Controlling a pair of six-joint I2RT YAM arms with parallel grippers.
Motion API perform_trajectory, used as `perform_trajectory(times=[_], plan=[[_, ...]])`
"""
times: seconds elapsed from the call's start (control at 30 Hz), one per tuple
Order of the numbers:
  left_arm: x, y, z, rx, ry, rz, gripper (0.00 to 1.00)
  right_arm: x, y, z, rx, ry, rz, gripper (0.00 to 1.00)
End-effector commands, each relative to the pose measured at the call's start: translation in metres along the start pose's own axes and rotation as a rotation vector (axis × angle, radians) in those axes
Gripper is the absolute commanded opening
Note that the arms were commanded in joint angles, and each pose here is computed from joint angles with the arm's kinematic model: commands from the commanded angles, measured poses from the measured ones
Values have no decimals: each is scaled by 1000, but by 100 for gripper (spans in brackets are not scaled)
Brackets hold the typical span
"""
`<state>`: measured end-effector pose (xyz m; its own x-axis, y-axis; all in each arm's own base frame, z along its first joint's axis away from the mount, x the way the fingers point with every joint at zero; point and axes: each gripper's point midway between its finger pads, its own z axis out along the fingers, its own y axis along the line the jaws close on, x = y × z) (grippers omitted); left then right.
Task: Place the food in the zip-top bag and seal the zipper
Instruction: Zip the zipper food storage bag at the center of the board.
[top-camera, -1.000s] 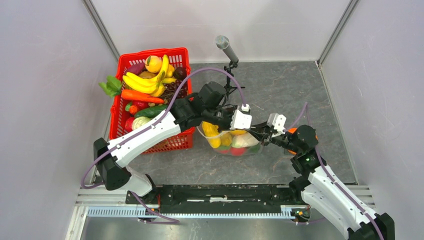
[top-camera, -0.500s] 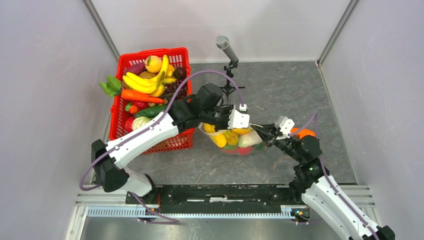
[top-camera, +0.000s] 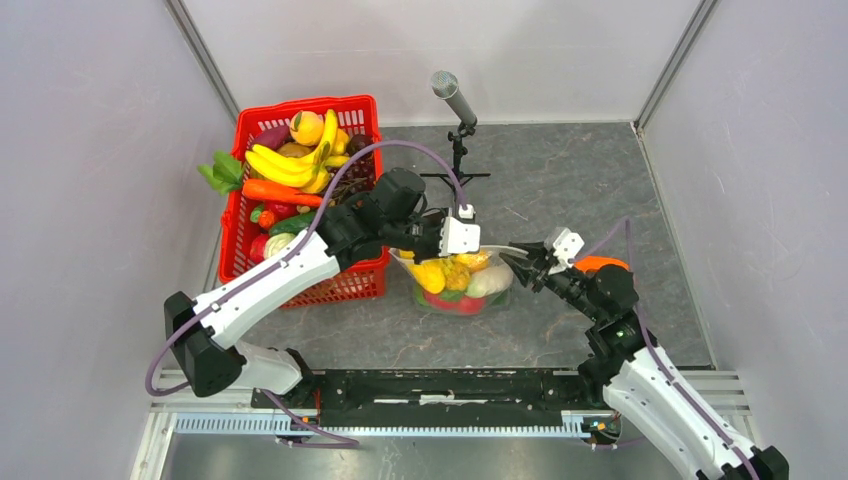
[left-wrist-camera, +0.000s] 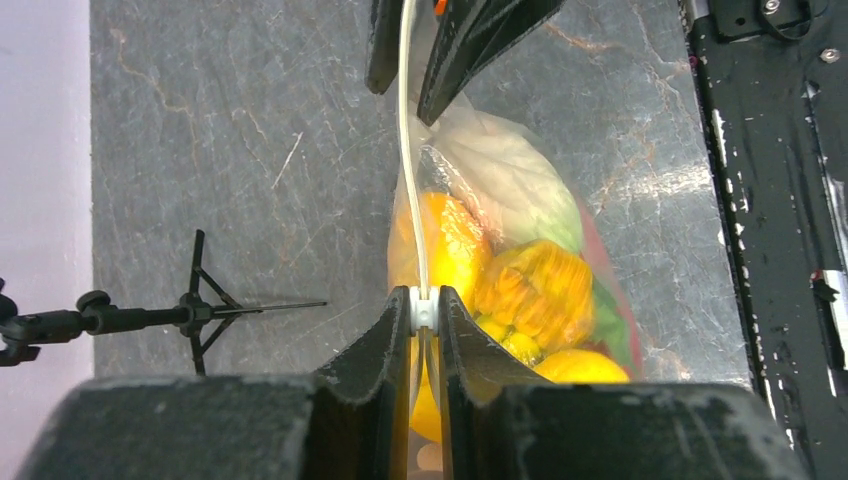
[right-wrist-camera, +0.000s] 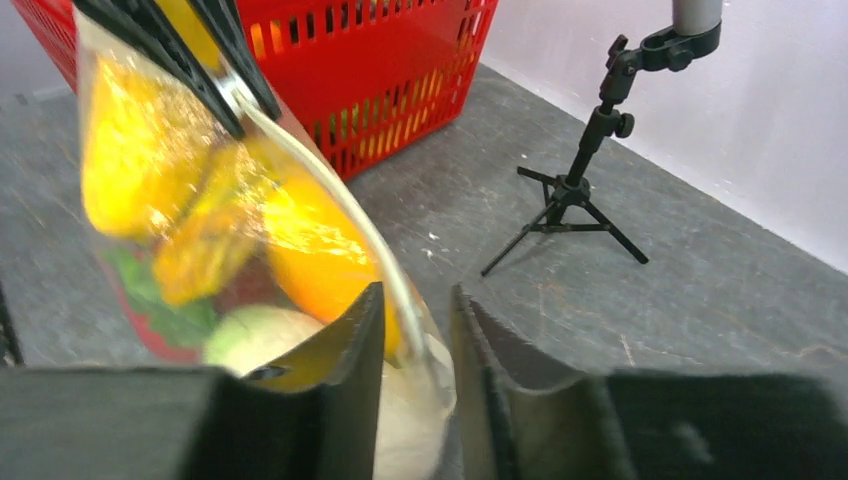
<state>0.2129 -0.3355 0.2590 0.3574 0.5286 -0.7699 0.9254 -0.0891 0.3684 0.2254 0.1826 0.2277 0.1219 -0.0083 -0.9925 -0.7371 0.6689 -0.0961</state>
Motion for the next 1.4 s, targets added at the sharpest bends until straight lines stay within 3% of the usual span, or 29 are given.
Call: perform_trajectory(times=[0.0, 0.1, 0.17, 0.33, 0.7, 0.97, 1.13, 1.37], plan=[[-39, 8, -13, 13, -117, 7, 2, -19, 15, 8, -143, -7, -76, 45], [-39, 2, -7, 72, -109, 1, 2, -31, 17, 13, -184, 2, -127, 63], [-37, 0, -4, 86, -99, 5, 2, -37, 17, 17, -217, 14, -169, 69], [-36, -4, 4, 115, -99, -1, 2, -40, 29, 27, -352, 64, -209, 69], [-32, 3, 8, 81, -60, -2, 2, -28, 59, 13, -596, 144, -232, 61], [-38, -3, 14, 111, -76, 4, 2, -38, 57, 22, -576, 100, -199, 53], [-34, -7, 15, 110, -57, 3, 2, -40, 36, 24, -471, 165, -271, 67], [-23, -3, 12, 67, -9, 6, 2, -58, 21, 12, -378, 188, -356, 77]])
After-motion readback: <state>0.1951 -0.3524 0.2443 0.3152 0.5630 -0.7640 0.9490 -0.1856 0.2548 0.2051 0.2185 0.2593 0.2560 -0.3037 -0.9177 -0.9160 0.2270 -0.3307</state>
